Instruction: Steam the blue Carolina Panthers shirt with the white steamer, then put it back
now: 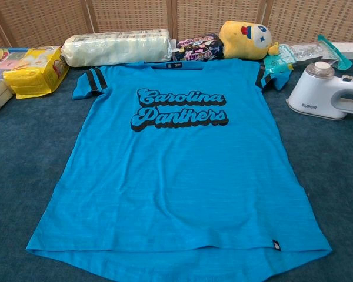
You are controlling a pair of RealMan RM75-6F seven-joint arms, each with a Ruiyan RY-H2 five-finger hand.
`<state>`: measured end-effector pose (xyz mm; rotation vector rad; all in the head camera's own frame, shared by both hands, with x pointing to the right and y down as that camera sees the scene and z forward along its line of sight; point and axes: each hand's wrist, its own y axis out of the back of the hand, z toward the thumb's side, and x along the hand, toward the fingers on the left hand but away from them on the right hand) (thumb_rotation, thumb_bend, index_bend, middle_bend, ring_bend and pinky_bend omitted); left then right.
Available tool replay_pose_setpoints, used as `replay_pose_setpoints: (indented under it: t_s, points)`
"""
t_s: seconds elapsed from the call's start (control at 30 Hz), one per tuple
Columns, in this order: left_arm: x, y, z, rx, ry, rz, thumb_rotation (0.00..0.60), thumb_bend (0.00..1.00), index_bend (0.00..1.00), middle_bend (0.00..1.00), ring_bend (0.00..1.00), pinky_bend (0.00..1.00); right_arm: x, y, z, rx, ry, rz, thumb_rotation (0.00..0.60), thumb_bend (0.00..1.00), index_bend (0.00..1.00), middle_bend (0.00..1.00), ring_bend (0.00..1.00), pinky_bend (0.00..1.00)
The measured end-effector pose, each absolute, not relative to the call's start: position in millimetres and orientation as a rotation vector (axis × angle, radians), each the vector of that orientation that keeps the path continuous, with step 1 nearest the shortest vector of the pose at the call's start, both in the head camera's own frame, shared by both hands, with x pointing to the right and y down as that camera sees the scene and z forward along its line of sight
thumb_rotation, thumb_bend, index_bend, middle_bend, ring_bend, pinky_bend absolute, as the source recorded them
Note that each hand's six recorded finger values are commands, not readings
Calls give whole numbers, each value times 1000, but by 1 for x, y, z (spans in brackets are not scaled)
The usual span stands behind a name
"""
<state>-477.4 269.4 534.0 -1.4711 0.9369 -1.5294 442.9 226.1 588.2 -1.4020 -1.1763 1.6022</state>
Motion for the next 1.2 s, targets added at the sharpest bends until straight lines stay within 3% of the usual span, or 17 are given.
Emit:
replay_pose_setpoints:
  t_s: [0.53,0.83,1.2]
  points:
    - [-458,252,545,-1484,817,-1472,600,229,240,321,200,283,441,225,592,-1425,-1196,1598,600,262,461,462,440,427]
    - [-410,250,569,-1602,634,-1372,600,108,240,281,182,270,439,228,591,-1439,-1190,1597,600,262,461,462,440,425]
    - [-341,264,604,-1747,382,-1205,600,103,239,264,163,262,434,234,583,-1444,-1200,1574,600,262,461,462,440,426]
